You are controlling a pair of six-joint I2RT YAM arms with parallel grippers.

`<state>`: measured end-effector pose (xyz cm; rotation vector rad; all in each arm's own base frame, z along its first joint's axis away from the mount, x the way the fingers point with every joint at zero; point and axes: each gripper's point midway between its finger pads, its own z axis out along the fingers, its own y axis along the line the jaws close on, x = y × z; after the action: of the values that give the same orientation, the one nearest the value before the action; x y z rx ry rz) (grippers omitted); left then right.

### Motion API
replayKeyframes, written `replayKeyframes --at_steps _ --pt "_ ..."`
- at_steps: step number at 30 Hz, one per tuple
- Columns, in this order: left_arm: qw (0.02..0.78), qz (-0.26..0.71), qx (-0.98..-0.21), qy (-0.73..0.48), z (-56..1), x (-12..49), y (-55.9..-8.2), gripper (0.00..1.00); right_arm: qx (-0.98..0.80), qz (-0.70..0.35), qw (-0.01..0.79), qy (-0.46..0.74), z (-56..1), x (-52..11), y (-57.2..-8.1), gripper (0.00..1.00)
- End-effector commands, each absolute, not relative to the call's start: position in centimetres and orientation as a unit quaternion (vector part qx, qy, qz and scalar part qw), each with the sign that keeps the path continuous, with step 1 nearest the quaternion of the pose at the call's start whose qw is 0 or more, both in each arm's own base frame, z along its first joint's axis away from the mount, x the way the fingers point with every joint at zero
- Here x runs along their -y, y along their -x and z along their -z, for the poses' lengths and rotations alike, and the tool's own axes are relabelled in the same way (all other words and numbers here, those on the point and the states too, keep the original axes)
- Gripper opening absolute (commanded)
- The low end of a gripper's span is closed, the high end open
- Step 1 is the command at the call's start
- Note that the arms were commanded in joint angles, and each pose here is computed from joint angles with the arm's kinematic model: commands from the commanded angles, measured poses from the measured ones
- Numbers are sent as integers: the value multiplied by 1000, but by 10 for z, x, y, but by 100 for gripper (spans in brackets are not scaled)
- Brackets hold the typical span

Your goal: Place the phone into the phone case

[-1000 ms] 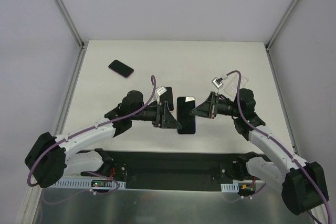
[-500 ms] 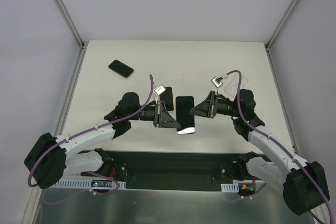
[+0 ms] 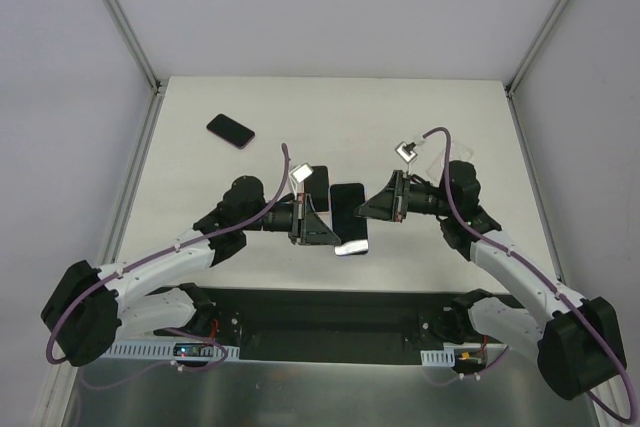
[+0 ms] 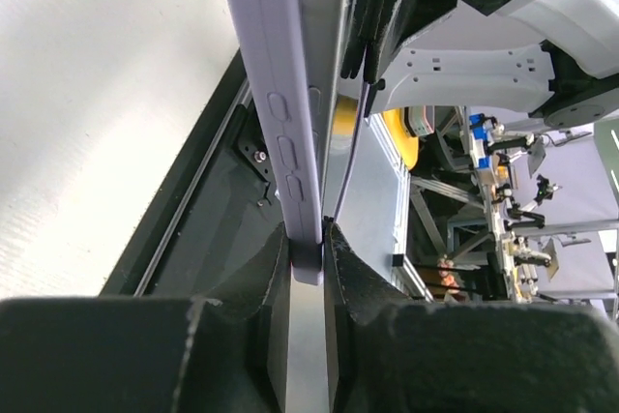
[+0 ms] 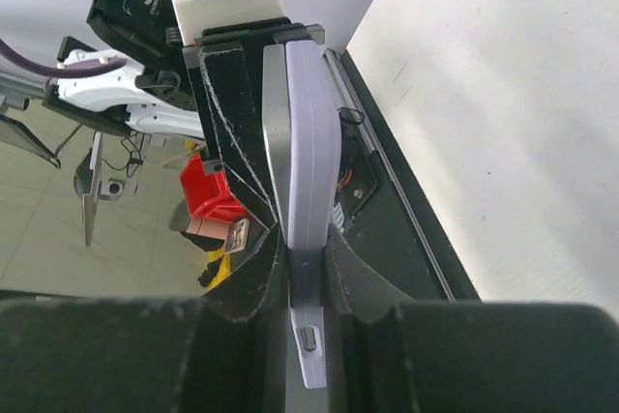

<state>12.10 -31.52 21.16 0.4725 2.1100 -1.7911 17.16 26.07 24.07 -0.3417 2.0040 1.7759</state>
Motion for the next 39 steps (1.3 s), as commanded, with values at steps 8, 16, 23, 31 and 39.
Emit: replayKeyframes --at_steps 8,16,23,31,39 --pt "228 629 -722 -179 -245 313 -140 42 -677 -661 248 209 -268 -270 -145 10" --pt "216 651 -704 -184 -251 319 -141 33 -677 -662 240 213 -264 -275 -134 16" --pt "215 650 -703 -193 -244 313 -133 0 -677 -656 262 205 -280 -275 -139 41" --pt "193 661 -690 -223 -241 310 -118 0 -685 -640 278 210 -294 -277 -149 52" --pt "172 671 -677 -249 -241 307 -106 0 -684 -638 278 217 -301 -284 -160 51"
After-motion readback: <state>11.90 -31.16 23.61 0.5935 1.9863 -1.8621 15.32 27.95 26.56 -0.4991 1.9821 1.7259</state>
